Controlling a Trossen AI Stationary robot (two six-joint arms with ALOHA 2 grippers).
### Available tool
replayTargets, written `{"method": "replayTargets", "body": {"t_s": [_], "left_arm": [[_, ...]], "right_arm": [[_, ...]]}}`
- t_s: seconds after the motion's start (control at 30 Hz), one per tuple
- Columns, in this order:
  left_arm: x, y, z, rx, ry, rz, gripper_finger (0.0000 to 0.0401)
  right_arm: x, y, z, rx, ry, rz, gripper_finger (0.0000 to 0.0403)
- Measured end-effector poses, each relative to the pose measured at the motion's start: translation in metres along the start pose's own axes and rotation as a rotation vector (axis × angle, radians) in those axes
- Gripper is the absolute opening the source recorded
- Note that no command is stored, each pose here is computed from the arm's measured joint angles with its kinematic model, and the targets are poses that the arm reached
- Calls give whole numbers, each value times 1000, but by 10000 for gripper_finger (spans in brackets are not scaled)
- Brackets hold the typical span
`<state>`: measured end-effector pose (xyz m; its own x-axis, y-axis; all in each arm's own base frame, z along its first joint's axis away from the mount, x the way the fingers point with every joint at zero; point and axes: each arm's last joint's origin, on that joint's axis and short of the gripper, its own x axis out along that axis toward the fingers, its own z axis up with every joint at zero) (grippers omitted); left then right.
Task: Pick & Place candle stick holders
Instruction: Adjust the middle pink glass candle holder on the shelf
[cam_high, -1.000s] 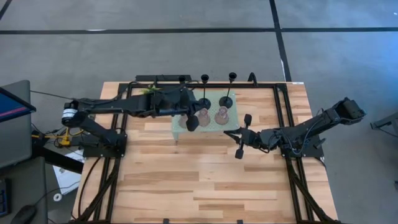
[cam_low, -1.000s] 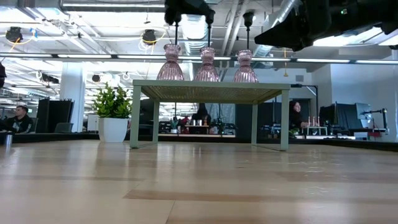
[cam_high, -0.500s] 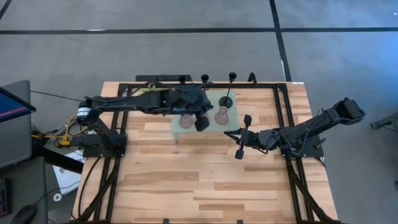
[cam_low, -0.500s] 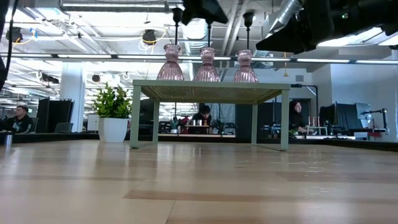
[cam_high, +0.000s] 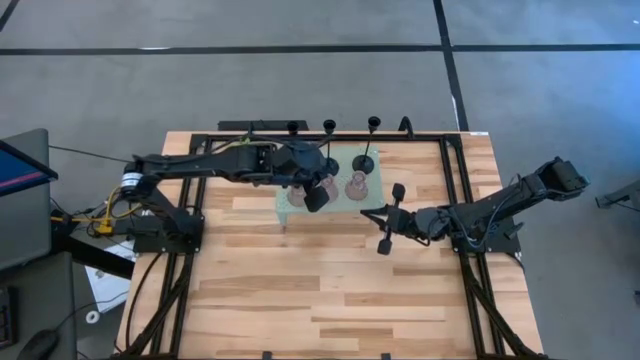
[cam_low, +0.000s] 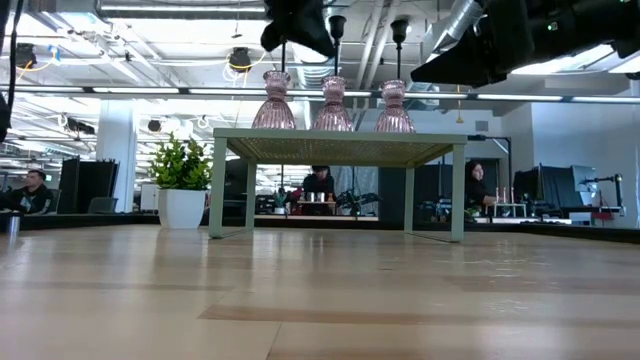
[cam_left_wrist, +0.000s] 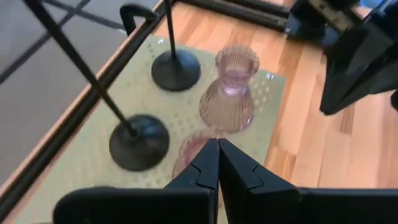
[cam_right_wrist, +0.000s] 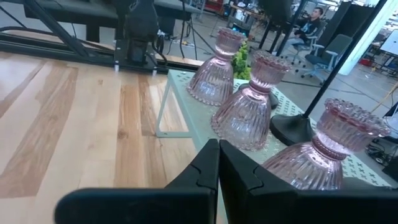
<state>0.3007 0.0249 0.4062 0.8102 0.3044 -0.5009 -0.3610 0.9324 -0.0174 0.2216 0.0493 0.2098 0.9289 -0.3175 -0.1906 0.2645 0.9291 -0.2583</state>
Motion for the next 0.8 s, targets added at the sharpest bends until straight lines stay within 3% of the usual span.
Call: {"method": "replayTargets", "body": {"t_s": [0.8], "left_arm": [[34,-8,-10,-5,80,9,5]], "right_arm": [[0,0,-2,-9,14,2,0]]}}
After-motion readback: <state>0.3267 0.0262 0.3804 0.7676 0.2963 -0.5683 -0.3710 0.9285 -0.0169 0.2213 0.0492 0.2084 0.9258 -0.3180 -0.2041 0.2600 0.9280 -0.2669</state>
